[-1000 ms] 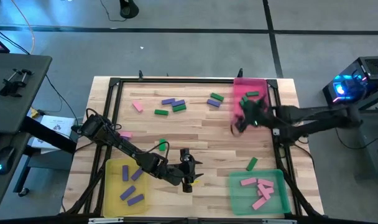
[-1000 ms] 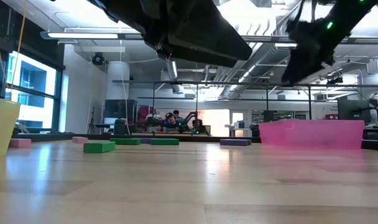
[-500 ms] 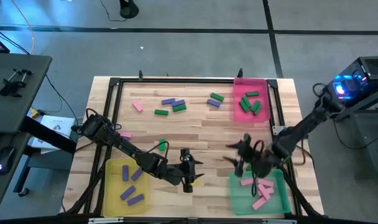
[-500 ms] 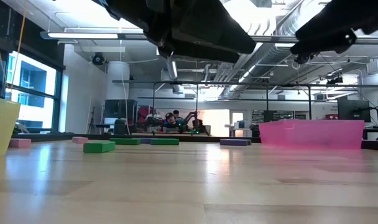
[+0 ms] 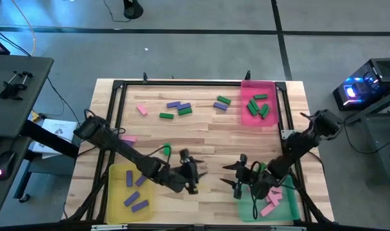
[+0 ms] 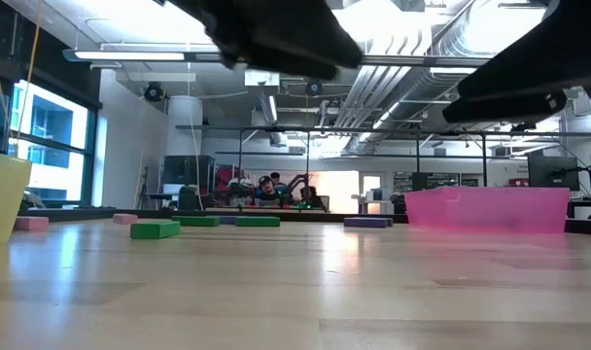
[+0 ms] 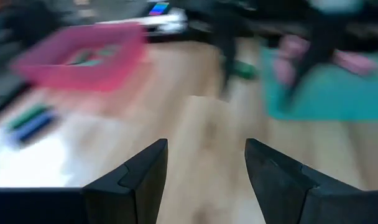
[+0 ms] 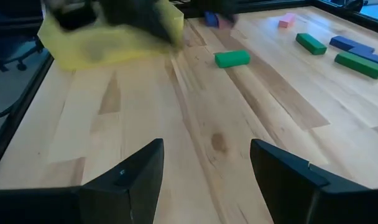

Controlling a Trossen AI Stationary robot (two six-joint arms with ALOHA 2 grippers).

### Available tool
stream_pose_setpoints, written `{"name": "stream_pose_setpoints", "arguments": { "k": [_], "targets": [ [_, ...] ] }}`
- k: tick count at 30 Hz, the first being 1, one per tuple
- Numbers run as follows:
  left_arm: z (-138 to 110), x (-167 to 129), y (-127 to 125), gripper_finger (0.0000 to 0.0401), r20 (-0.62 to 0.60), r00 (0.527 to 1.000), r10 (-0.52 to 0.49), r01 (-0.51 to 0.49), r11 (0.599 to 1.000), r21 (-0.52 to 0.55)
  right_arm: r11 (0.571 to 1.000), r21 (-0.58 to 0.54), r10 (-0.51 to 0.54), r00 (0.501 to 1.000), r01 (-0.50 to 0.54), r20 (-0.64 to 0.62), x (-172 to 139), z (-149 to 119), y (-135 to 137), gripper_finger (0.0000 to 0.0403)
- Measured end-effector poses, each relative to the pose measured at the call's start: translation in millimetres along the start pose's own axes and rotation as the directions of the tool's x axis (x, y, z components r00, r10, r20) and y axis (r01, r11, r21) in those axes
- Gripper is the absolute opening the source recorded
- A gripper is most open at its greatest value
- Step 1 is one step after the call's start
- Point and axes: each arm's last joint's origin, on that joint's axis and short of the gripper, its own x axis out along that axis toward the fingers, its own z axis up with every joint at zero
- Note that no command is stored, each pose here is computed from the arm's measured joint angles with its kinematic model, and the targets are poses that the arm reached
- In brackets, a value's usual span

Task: Sort blocks
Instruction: Put the blue block into the yellow bin

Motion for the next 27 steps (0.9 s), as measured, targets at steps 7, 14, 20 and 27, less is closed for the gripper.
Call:
{"name": "stream_pose_setpoints", "arguments": {
  "k": [7,14,20,27],
  "targets": [
    [21.0,-20.2,25.5,0.0201,0.026,0.977,0.214,-0.21,0.972,-0.105,0.998,0.008,-0.07,0.995,0.07,0.072,-0.4,5.9,-1.2,0.0226],
    [23.8,-21.2,26.1,0.0201,0.033,0.979,0.204,-0.198,0.972,-0.124,0.987,0.02,-0.163,0.979,0.162,0.125,1.8,47.6,-32.6,0.0226],
    [19.0,-25.5,20.2,0.0201,0.03,0.982,0.184,-0.18,0.977,-0.111,0.986,0.054,-0.152,0.985,0.157,-0.081,34.5,66.7,-100.2,0.0226],
    [17.9,-29.9,15.4,0.0201,0.033,0.985,0.169,-0.164,0.981,-0.103,0.974,0.106,-0.171,0.957,0.199,-0.233,65.8,72.0,-186.1,0.0225]
  ]
}}
